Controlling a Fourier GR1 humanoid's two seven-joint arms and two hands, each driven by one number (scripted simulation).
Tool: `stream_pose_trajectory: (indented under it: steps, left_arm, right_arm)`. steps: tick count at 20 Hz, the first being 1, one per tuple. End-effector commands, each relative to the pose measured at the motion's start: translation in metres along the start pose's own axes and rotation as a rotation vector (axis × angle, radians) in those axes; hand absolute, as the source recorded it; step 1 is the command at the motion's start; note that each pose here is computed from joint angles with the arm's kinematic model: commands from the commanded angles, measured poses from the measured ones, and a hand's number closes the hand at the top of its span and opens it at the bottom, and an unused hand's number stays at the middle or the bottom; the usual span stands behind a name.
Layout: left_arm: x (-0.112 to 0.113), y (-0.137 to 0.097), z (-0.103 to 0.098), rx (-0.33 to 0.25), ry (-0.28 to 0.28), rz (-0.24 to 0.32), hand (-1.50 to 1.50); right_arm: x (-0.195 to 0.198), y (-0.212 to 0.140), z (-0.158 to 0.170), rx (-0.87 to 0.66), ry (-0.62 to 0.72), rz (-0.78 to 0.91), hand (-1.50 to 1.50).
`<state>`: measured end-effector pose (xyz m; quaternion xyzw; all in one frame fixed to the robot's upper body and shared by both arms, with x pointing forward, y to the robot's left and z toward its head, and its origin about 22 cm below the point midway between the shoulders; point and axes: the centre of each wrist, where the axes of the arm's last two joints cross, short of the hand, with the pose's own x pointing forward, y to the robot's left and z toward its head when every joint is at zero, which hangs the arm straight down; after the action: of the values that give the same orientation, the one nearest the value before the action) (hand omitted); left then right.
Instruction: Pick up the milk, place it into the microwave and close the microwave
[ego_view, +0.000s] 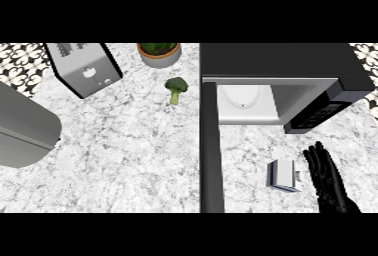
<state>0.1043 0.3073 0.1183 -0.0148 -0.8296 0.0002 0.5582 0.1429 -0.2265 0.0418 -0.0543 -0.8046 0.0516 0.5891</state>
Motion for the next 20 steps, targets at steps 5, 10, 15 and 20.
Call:
stream_pose_trajectory:
  steps: [5, 10, 15, 20]
  left_arm:
    - [0.014, 0.012, 0.006, -0.008, 0.004, -0.002, -1.5]
    - [0.008, 0.005, 0.019, 0.002, 0.002, 0.005, -1.5]
    - [0.003, 0.016, 0.013, 0.001, -0.013, 0.003, -1.5]
    - [0.022, 0.006, 0.023, -0.021, 0.003, -0.008, -1.5]
  right_arm:
    - [-0.05, -0.01, 0.013, -0.095, 0.081, 0.036, -1.5]
    - [-0.084, -0.053, 0.024, -0.12, 0.091, 0.065, -1.5]
    - [-0.119, -0.068, 0.003, -0.114, 0.124, 0.041, -1.5]
    - [-0.145, -0.061, 0.031, -0.102, 0.131, 0.021, -1.5]
